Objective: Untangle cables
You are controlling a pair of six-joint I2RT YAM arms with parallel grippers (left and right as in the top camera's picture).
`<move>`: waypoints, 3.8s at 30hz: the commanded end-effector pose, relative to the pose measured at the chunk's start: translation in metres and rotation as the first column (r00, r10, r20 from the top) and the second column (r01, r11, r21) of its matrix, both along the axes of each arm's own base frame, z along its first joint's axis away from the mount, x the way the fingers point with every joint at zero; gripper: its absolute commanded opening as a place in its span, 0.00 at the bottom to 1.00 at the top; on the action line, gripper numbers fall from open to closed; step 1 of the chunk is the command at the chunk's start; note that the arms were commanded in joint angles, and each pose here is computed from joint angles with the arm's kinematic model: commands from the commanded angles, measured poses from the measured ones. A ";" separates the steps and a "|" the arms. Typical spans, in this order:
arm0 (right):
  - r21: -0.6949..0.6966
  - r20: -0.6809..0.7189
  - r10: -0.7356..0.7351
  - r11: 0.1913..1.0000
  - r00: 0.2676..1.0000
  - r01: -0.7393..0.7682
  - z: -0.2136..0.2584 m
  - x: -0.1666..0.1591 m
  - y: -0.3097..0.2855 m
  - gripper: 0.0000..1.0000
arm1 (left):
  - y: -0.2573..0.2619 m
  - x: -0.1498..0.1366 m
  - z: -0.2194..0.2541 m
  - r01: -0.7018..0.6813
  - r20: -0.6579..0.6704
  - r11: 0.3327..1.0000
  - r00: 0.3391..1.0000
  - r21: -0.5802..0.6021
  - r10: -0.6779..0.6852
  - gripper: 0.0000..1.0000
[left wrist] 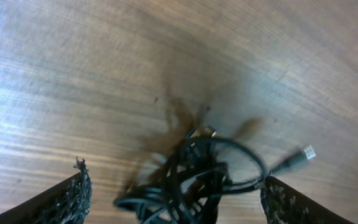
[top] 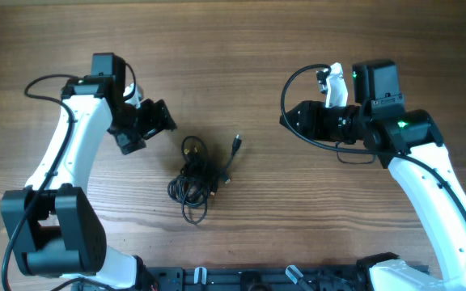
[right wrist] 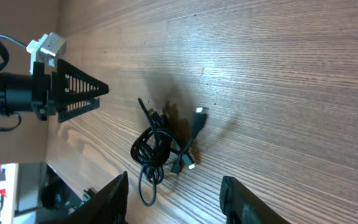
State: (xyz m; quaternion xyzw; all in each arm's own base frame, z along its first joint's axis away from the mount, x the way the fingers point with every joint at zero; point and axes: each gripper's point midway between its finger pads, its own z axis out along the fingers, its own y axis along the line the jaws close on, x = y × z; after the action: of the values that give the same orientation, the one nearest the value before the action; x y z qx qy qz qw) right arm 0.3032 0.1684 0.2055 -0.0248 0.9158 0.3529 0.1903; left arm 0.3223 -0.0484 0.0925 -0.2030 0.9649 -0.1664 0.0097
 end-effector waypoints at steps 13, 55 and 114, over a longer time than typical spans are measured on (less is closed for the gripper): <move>-0.193 0.161 0.683 0.730 0.713 -0.656 -0.073 -0.068 0.152 0.57 | 0.065 0.016 0.006 -0.338 0.013 0.941 0.941 -0.012 0.338 0.94; -0.363 0.271 0.398 0.885 0.876 -0.290 -0.086 -0.022 0.192 0.04 | 0.062 0.004 0.004 -0.289 -0.025 0.957 0.957 -0.008 0.289 0.91; 0.081 0.089 0.196 0.976 0.977 -0.203 -0.029 0.037 0.067 0.04 | -0.094 -0.012 0.004 0.540 0.202 0.824 0.838 -0.170 -0.507 0.04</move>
State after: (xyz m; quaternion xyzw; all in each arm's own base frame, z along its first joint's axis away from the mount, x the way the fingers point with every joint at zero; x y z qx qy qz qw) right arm 0.3262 0.2529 0.1557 -0.1299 0.9050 0.3634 0.1792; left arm 0.3089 -0.1453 0.1007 0.0850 0.9522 -0.2928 0.0161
